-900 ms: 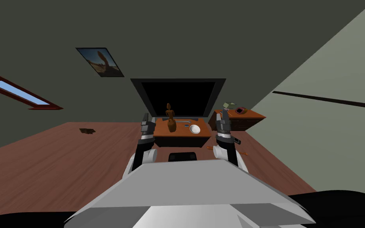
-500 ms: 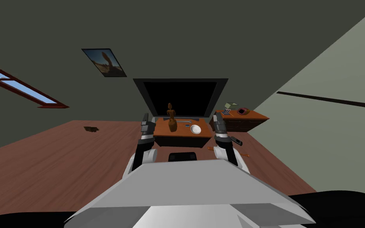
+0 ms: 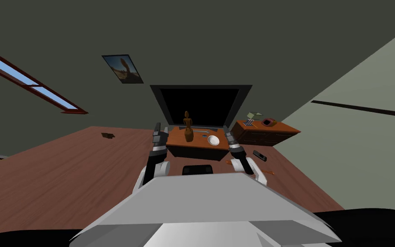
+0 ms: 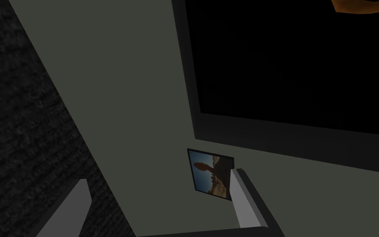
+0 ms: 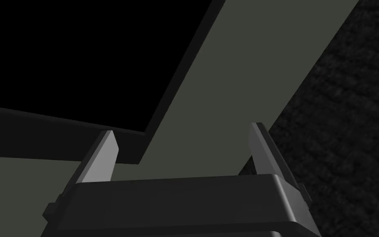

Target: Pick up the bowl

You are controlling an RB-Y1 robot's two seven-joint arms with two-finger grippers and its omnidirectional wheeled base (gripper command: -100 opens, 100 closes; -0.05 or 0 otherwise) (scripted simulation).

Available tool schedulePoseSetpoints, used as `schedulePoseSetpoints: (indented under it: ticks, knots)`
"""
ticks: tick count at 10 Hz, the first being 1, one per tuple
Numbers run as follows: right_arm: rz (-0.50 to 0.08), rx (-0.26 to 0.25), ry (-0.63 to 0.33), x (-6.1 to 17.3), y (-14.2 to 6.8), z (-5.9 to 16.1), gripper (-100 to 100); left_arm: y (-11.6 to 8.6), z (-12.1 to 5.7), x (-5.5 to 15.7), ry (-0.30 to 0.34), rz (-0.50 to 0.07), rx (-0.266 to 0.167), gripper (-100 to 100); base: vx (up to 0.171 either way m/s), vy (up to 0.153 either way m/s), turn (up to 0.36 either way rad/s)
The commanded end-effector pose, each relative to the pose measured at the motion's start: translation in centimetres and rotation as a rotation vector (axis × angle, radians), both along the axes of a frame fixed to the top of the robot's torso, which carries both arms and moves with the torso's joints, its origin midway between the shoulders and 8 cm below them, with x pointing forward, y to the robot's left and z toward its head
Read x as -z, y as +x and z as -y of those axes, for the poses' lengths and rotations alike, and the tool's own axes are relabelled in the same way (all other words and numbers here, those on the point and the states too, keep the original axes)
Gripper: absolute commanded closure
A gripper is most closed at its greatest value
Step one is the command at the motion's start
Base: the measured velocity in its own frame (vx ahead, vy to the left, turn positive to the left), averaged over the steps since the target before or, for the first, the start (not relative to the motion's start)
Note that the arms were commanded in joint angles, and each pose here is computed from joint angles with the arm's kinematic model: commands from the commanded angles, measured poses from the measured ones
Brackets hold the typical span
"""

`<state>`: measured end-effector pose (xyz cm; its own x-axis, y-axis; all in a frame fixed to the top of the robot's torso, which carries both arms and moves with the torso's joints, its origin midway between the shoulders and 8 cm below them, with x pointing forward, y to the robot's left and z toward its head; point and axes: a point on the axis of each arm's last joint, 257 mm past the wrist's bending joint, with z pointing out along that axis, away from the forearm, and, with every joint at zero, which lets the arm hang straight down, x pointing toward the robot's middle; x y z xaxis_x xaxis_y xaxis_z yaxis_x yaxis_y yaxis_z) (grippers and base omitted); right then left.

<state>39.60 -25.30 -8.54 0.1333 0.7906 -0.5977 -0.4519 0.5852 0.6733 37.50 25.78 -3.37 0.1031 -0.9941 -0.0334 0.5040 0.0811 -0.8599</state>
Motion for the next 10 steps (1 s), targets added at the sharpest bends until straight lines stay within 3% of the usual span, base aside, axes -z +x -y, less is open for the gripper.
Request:
schedulePoseSetpoints:
  ticks: [1,2,3,5,6,8,9,10]
  knots:
    - [-0.059,-0.007,-0.103,3.1,0.2,-0.5,-100,0.0,0.0,0.0,0.0,0.0,0.0,0,-0.024,-0.006,0.118]
    - [-0.102,-0.009,-0.171,5.3,0.6,-0.6,-100,0.0,0.0,0.0,0.0,0.0,0.0,0,-0.024,-0.007,0.125]
    - [-0.106,-0.011,-0.176,5.5,0.6,-0.5,-100,0.0,0.0,0.0,0.0,0.0,0.0,0,-0.015,-0.006,0.036]
    - [-0.183,-0.019,-0.32,9.7,1.0,-0.6,-100,0.0,0.0,0.0,0.0,0.0,0.0,0,-0.017,-0.002,0.126]
    - [-0.184,-0.02,-0.325,9.8,1.0,-0.6,-100,0.0,0.0,0.0,0.0,0.0,0.0,0,-0.015,-0.003,0.038]
    - [-0.246,-0.034,-0.484,13.6,1.1,-0.3,-100,0.0,0.0,0.0,0.0,0.0,0.0,0,-0.015,0.004,0.112]
    - [-0.261,-0.032,-0.485,14.3,1.1,0.0,-100,0.0,0.0,0.0,0.0,0.0,0.0,0,-0.013,0.002,0.054]
    - [-0.283,-0.041,-0.567,15.9,1.0,0.2,-100,0.0,0.0,0.0,0.0,0.0,0.0,0,-0.011,0.005,0.099]
